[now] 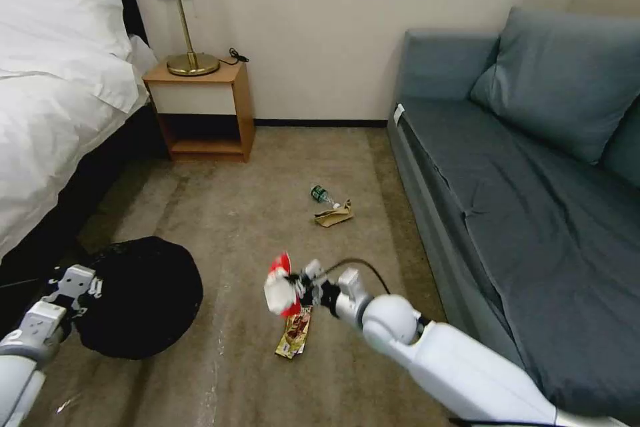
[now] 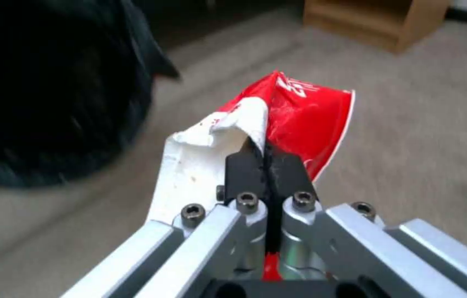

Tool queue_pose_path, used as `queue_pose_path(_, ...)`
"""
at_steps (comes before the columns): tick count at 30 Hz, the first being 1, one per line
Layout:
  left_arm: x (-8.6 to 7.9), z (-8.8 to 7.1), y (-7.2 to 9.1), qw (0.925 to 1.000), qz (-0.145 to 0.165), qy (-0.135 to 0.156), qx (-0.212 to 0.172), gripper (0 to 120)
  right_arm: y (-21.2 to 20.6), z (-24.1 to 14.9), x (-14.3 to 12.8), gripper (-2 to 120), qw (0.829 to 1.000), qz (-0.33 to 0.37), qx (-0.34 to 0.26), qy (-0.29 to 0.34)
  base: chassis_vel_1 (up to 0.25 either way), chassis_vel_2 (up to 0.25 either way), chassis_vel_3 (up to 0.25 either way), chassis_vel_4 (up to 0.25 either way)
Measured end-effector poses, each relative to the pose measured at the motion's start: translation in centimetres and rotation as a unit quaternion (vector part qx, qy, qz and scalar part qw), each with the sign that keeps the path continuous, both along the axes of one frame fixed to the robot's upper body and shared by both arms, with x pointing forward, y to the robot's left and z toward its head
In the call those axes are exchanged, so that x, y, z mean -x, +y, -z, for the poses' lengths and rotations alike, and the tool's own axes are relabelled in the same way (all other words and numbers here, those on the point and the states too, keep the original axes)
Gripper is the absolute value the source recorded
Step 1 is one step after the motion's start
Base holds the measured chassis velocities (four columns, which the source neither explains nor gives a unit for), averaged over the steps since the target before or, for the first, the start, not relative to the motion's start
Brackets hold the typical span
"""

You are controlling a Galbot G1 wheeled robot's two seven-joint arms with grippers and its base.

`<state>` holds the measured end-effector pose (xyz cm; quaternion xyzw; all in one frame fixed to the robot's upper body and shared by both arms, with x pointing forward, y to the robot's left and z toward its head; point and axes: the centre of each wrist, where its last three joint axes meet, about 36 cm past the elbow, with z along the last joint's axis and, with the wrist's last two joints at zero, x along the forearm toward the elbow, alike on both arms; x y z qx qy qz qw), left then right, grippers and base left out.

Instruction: Pick up the trash bin, then pick up the garbage on the floor and place it into the trash bin.

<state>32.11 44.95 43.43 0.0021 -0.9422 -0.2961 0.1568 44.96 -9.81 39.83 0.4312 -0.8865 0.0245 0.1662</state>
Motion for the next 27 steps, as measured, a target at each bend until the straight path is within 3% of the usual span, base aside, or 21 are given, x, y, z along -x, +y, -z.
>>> queue_pose_path(5,-1.2,0.5,-1.4,0.9995,0.014,-0.008,0.029,3,3.9,-3.2,-0.6,0,0.999,-0.022,-0.042,0.001,0.0,0.0,0.0,0.0)
queue_pose_path(12,-2.7,1.2,-1.9,0.9988,0.019,-0.01,0.043,3,9.5,-5.5,0.1,0,0.994,-0.068,-0.086,0.019,0.0,0.0,0.0,0.0)
queue_pose_path(20,-3.1,1.4,-2.2,0.9978,0.021,-0.013,0.062,3,13.0,-5.0,-0.3,0,0.992,-0.084,-0.091,0.023,0.0,0.0,0.0,0.0)
queue_pose_path(27,-3.0,1.5,-2.5,0.9967,0.021,-0.015,0.077,3,15.9,-1.9,-1.2,0,0.993,-0.071,-0.093,0.018,0.0,0.0,0.0,0.0)
